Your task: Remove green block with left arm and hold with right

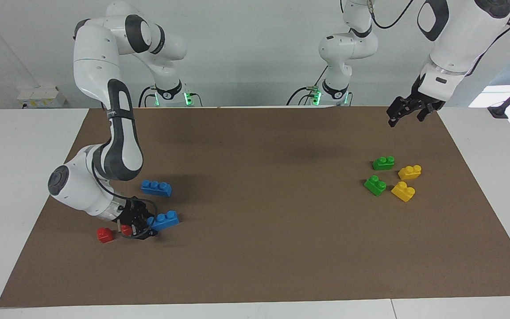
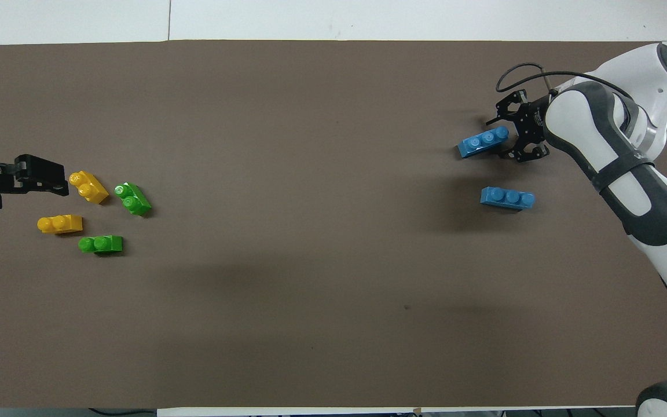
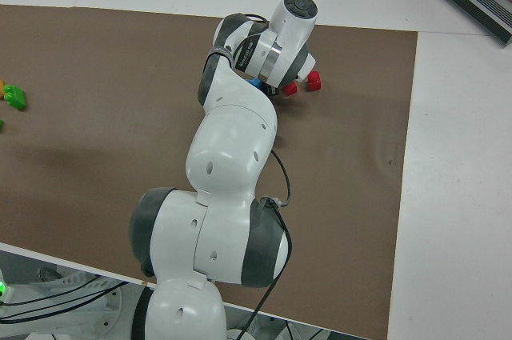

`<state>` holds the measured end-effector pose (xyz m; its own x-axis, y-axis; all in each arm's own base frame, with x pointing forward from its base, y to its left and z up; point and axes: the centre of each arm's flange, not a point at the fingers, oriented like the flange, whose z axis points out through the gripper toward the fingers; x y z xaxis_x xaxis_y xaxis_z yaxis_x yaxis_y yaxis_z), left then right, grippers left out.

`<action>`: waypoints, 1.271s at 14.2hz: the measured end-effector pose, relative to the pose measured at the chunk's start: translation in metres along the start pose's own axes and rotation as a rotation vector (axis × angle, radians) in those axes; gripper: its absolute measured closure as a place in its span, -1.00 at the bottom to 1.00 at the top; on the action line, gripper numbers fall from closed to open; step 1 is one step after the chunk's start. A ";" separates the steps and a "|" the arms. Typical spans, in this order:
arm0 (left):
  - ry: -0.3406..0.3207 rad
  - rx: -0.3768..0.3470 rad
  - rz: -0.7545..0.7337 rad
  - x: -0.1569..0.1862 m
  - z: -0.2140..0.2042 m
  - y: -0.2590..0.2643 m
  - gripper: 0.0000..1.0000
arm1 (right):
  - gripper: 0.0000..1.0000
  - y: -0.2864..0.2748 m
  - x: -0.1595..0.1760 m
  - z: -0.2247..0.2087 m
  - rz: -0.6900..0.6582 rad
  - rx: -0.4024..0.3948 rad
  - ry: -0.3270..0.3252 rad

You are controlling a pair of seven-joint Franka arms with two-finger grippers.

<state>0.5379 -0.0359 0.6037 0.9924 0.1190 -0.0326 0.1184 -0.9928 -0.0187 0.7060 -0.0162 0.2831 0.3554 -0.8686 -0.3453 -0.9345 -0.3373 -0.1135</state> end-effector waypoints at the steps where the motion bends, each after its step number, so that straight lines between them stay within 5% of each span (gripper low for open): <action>1: -0.004 0.000 0.004 0.001 0.002 0.000 -1.00 | -0.79 -0.002 -0.003 -0.007 -0.006 0.008 0.004; 6: -0.012 0.000 0.010 0.004 0.006 -0.001 -1.00 | -1.00 -0.002 -0.047 -0.101 -0.168 0.001 0.081; 14: 0.008 -0.003 0.067 0.006 0.003 -0.004 -1.00 | -1.00 0.040 -0.139 -0.260 -0.694 -0.077 0.207; 18: 0.017 -0.005 0.071 0.007 0.002 -0.004 -1.00 | -1.00 0.084 -0.180 -0.308 -1.041 -0.191 0.179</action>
<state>0.5444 -0.0313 0.6015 0.9987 0.0483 -0.0163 0.0481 -0.9988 -0.0124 0.5691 0.0001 0.6230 0.9875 -0.1563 -0.0200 -0.1576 -0.9802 -0.1201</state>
